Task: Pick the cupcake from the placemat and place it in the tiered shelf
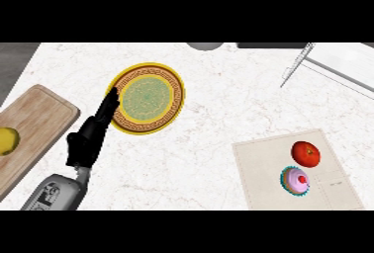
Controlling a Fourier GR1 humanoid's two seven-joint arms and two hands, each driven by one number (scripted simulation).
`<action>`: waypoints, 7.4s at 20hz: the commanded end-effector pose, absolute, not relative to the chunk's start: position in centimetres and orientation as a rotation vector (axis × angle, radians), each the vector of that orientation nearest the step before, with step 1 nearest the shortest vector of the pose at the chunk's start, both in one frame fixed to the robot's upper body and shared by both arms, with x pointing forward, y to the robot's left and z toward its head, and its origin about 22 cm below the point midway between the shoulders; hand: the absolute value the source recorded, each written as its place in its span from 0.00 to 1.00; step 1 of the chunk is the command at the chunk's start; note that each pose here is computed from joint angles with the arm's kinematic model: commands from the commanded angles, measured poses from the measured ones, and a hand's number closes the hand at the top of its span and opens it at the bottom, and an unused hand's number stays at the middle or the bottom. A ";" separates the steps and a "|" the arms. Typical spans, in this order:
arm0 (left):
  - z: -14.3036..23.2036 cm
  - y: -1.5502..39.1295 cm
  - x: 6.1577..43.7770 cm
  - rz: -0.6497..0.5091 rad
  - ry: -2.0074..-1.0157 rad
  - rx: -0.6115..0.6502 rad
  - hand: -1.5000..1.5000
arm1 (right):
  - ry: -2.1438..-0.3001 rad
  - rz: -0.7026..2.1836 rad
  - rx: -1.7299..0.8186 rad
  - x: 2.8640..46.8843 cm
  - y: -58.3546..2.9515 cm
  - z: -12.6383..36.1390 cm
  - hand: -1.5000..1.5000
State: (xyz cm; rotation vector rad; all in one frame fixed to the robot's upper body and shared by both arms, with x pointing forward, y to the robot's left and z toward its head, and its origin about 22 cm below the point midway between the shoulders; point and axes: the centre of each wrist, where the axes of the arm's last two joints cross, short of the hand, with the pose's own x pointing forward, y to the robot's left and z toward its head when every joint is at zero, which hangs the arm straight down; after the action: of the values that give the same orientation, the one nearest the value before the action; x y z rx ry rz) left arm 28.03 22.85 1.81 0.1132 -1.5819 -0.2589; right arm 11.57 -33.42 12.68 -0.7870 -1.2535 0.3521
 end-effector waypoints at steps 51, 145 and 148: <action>0.7 22.6 29.0 -0.239 -1.567 0.115 0.50 | -0.896 0.545 -0.932 17.4 -21.3 10.6 0.00; 1.3 21.4 28.1 -0.266 -1.574 0.106 0.50 | -1.119 -0.240 -1.789 38.7 -21.5 32.6 1.00; 1.4 22.5 28.9 -0.271 -1.569 0.101 0.50 | -1.083 -0.221 -1.798 40.4 -23.5 33.8 1.00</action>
State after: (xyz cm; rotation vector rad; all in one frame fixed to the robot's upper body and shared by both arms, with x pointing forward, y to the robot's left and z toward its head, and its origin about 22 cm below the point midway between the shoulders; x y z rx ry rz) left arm 28.24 22.05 1.45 0.1059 -1.5731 -0.2636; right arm 39.21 -21.34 32.74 -1.7842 -1.1399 -0.2013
